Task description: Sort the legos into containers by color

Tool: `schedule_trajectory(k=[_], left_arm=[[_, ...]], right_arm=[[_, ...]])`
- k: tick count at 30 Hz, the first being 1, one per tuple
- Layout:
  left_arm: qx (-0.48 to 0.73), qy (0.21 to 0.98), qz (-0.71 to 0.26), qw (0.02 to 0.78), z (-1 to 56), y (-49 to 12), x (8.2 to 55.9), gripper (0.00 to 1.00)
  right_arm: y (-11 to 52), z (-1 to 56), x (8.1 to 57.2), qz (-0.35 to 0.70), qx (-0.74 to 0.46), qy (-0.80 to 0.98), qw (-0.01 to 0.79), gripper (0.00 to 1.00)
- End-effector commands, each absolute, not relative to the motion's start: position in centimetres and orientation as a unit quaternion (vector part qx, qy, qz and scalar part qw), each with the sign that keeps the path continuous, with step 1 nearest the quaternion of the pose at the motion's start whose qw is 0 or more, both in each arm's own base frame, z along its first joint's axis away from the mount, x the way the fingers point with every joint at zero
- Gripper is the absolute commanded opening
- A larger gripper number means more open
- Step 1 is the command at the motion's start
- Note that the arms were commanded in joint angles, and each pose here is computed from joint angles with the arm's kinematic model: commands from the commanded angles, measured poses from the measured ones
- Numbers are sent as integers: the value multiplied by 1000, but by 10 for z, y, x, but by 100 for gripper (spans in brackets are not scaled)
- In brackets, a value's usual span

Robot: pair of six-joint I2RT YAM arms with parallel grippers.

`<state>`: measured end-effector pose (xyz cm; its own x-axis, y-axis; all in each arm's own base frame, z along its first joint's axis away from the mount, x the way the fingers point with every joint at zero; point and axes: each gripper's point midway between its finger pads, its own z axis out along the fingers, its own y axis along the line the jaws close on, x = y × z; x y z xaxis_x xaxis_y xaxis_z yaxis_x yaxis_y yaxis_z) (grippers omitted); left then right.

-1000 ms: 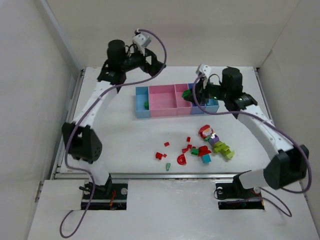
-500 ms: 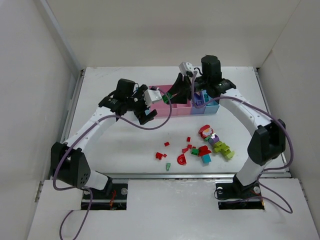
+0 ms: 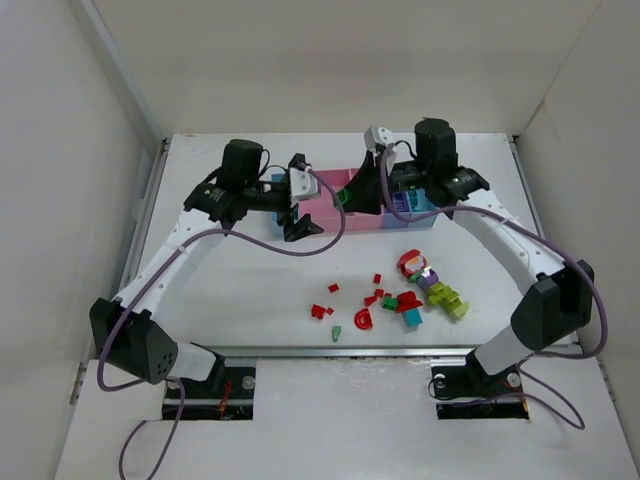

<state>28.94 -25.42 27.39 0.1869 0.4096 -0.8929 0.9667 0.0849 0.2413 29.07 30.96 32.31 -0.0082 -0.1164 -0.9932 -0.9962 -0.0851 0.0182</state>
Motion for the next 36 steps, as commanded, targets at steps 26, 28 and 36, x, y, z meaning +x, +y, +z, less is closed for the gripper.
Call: schedule_trajectory(k=[26, 28, 36], left_arm=[[672, 476, -349, 448, 307, -292, 248, 32], [672, 476, -350, 448, 307, -292, 248, 36], [670, 477, -350, 449, 310, -292, 248, 45]], right_arm=[[319, 299, 259, 336, -601, 555, 466, 0], [321, 299, 256, 338, -604, 553, 464, 0], [324, 289, 256, 338, -605, 561, 452, 0]])
